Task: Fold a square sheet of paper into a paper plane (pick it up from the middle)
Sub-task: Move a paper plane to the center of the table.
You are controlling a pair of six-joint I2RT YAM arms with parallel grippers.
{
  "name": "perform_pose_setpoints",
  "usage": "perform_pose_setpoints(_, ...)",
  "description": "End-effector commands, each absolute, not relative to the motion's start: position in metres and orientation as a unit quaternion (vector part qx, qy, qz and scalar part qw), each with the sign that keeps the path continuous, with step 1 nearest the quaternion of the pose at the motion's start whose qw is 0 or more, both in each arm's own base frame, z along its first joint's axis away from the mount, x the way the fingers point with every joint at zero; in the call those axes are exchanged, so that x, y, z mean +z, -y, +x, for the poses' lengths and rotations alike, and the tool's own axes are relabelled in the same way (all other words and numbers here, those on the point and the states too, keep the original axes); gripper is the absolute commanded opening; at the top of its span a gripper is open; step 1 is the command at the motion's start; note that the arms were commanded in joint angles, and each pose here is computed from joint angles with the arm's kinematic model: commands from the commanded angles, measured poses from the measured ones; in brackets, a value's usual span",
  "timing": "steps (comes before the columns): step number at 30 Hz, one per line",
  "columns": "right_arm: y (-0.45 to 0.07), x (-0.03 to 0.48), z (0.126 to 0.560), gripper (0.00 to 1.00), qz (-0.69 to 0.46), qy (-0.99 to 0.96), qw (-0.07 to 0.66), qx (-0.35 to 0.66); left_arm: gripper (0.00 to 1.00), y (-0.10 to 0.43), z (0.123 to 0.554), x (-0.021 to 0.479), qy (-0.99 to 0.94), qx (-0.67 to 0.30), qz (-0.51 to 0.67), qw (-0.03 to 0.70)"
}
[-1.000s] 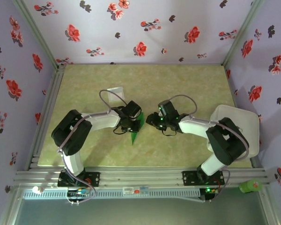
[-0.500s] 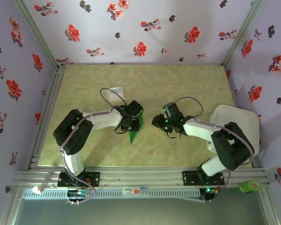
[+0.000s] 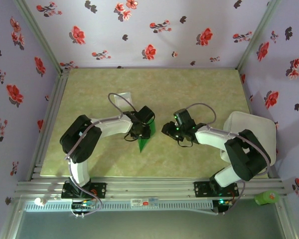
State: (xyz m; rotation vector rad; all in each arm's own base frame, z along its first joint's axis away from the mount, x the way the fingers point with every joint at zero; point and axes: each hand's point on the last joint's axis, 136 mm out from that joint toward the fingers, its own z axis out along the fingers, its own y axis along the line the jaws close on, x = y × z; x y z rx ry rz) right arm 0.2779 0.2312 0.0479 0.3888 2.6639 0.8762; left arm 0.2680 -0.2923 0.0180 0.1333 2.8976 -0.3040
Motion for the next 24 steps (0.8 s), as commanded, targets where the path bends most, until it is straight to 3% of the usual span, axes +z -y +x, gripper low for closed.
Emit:
perform_pose_setpoints(1,-0.226,0.05,0.278,0.37,0.133,-0.93,0.164,0.301,0.29,0.27,0.264,-0.006,-0.994,-0.031,0.008,0.103)
perform_pose_setpoints(9,-0.218,0.056,0.275,0.38,0.119,-0.933,0.165,0.297,0.34,0.268,0.267,-0.003,-0.992,0.039,-0.034,0.119)
perform_pose_setpoints(24,-0.208,0.058,0.27,0.39,0.112,-0.93,0.16,0.31,0.38,0.282,0.271,0.01,-0.987,0.026,-0.083,0.136)
